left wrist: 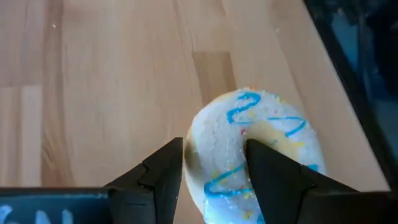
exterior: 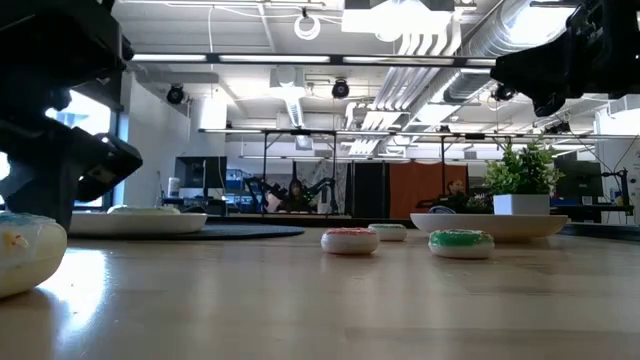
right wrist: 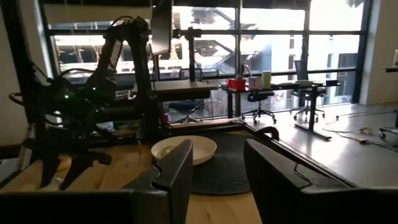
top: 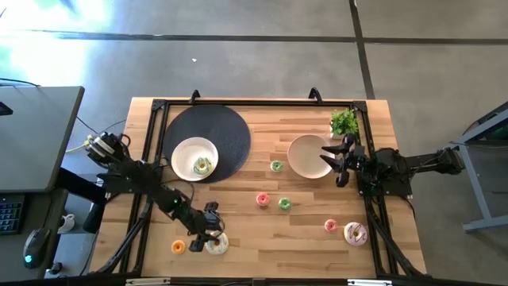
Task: Pick & Place donuts
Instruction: Put the large white donut on the left white plate
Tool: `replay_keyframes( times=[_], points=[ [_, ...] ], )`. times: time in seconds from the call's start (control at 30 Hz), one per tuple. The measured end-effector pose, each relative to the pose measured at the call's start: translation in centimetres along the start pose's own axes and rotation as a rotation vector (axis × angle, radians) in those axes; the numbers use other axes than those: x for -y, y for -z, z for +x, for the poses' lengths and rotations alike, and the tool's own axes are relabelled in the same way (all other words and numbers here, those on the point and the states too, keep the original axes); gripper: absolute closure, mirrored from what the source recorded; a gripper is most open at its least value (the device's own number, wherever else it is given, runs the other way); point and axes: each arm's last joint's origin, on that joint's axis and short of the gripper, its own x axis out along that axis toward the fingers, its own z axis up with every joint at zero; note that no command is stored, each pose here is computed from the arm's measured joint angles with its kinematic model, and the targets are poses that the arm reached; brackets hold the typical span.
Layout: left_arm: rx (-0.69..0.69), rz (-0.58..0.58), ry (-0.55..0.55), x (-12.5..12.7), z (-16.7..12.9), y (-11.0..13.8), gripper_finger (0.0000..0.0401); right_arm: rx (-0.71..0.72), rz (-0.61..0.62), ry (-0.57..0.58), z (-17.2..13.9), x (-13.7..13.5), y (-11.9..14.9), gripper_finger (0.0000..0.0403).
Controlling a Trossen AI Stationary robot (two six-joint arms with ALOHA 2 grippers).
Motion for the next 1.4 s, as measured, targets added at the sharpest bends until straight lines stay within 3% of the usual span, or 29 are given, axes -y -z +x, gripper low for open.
replay_keyframes(
  times=[0.23,0.4,0.53,0.7,0.9,1.2,1.3,1.4],
  points=[
    [-0.018,0.02,-0.049,-0.1,0.9,0.7,0.0234,0.015,0.002,-0.03,0.0,-0.1,-0.2,0.0263],
    [0.005,0.061,-0.013,0.1,0.6,0.4,0.0293,0.061,-0.065,-0.024,0.0,-0.1,-0.6,0.0263],
    [0.079,-0.037,-0.027,-0.4,-0.5,-1.1,0.0347,0.153,-0.11,-0.014,-0.1,0.0,-1.5,0.0263],
    [0.154,-0.138,-0.12,-2.6,-3.7,-3.5,0.039,0.316,-0.081,0.004,-0.5,0.1,-3.1,0.0263],
    [0.167,-0.293,-0.423,-7.7,-9.0,-4.4,0.0391,0.354,-0.06,0.007,-0.6,0.1,-3.5,0.0263],
    [0.117,-0.656,-0.871,-14.6,-14.9,-2.4,0.0385,0.339,-0.066,0.005,-0.6,0.1,-3.3,0.0263],
    [0.125,-0.727,-0.952,-16.2,-15.8,-2.1,0.0385,0.338,-0.061,0.008,-0.6,0.1,-3.3,0.0263],
    [0.122,-0.806,-0.946,-17.5,-16.4,-1.8,0.0385,0.335,-0.045,0.005,-0.6,0.1,-3.3,0.0263]
  ],
)
